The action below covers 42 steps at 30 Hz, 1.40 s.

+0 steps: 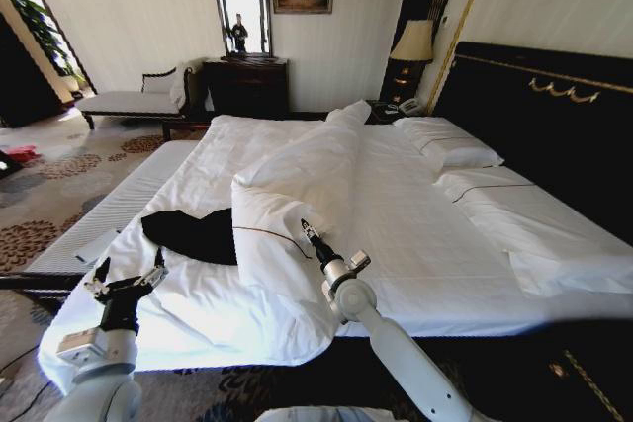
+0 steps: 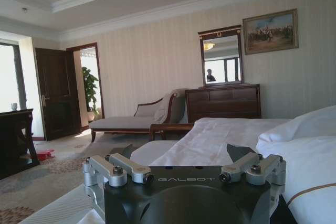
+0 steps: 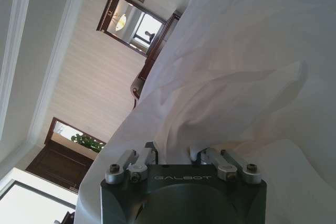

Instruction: Fold the clothes on the bed.

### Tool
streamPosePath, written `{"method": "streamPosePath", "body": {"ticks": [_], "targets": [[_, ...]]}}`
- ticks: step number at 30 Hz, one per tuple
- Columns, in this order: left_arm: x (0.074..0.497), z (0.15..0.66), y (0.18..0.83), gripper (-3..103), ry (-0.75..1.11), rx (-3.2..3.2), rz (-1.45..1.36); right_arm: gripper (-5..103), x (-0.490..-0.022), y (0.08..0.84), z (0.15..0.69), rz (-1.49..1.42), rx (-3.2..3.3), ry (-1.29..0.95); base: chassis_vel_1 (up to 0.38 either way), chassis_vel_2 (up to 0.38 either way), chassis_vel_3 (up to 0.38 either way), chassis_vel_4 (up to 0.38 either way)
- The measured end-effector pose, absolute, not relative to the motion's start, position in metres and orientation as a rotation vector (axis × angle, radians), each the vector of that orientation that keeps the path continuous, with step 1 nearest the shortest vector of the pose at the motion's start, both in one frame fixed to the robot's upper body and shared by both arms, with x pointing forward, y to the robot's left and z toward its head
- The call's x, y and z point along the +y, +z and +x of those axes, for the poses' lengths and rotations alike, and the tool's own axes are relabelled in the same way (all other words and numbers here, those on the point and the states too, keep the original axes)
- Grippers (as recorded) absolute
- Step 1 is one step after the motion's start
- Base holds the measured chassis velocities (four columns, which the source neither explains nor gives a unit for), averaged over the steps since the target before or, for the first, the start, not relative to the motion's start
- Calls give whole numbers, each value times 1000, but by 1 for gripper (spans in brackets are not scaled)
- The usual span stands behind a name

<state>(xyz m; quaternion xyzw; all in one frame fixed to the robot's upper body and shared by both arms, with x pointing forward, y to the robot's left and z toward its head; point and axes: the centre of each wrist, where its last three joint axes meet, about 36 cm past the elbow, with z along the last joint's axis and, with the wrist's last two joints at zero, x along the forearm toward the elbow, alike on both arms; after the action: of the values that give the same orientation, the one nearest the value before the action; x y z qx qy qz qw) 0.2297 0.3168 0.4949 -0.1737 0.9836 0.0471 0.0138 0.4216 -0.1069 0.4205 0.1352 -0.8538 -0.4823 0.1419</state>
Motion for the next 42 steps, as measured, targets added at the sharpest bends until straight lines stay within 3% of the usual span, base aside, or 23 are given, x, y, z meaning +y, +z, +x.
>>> {"method": "streamPosePath", "body": {"ticks": [2,6,10,18,26,42], "targets": [[316,230,495,100,143,3063,-541,35,-107,420,421,390,-2470,-1388,0,0,0,0],[315,231,493,100,133,3063,-538,14,-113,421,420,394,-2491,-1464,0,0,0,0],[315,233,492,100,127,3060,-545,2,-118,424,419,393,-2499,-1584,0,0,0,0],[314,235,492,100,119,3057,-538,1,-130,441,414,350,-2538,-1767,0,0,0,0],[315,238,492,100,110,3056,-522,1,-165,456,392,128,-2643,-1911,0,0,0,0],[315,263,497,100,24,3024,-430,1,-247,509,288,-383,-2874,-1981,0,0,0,0]]}}
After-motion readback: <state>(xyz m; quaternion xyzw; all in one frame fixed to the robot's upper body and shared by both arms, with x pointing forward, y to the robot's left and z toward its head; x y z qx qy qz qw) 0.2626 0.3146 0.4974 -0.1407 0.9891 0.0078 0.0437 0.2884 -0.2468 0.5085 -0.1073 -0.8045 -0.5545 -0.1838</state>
